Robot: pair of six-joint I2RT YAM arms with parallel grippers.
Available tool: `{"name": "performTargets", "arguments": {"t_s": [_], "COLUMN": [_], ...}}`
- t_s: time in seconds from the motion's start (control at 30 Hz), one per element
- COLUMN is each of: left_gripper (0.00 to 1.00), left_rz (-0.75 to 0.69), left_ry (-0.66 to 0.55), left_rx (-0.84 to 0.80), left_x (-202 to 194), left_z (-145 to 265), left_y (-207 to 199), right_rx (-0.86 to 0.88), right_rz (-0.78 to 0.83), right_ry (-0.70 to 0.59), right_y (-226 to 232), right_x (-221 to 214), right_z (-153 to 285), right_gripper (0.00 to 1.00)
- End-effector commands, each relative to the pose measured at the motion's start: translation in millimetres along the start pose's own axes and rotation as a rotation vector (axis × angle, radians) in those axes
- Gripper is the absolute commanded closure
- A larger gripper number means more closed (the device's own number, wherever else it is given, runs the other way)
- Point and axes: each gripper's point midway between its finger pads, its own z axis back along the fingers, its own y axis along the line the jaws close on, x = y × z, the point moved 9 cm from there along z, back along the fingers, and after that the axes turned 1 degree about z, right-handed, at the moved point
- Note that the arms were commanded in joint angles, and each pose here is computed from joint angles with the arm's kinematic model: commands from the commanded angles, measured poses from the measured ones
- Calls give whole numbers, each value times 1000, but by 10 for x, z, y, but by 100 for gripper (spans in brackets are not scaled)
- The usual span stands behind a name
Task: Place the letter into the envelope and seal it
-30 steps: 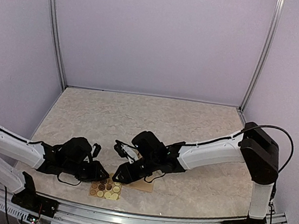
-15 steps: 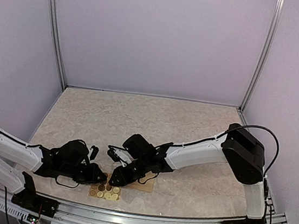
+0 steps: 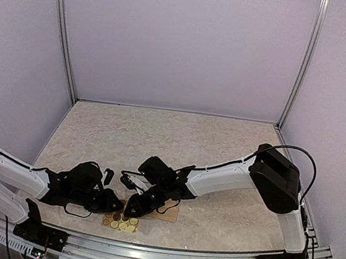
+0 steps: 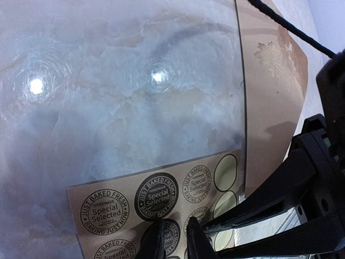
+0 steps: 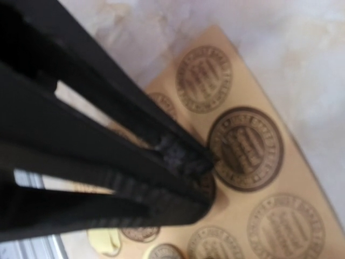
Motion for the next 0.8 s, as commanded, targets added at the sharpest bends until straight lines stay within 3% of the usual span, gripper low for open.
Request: {"name": "performTargets", "arguments": {"t_s": [0.0,0.5,0.77], "left_gripper": [86,86,86], "left_rz": [8,15,19], "left_ry": [47,47,46], "left_rx": [75,76,78], "left_x": [-121,-122,-124], "left_z": [-21,-23,-24], "left_y": [172,174,175], "right_rx": [11,28,42], "right_rz": [2,6,15], "right_ry": [40,46,48], "right_y": [-4,-13,4], "right_x": [-70,-76,-54], "right_z": [-89,-126,-150], "right_gripper": [83,93,93]}}
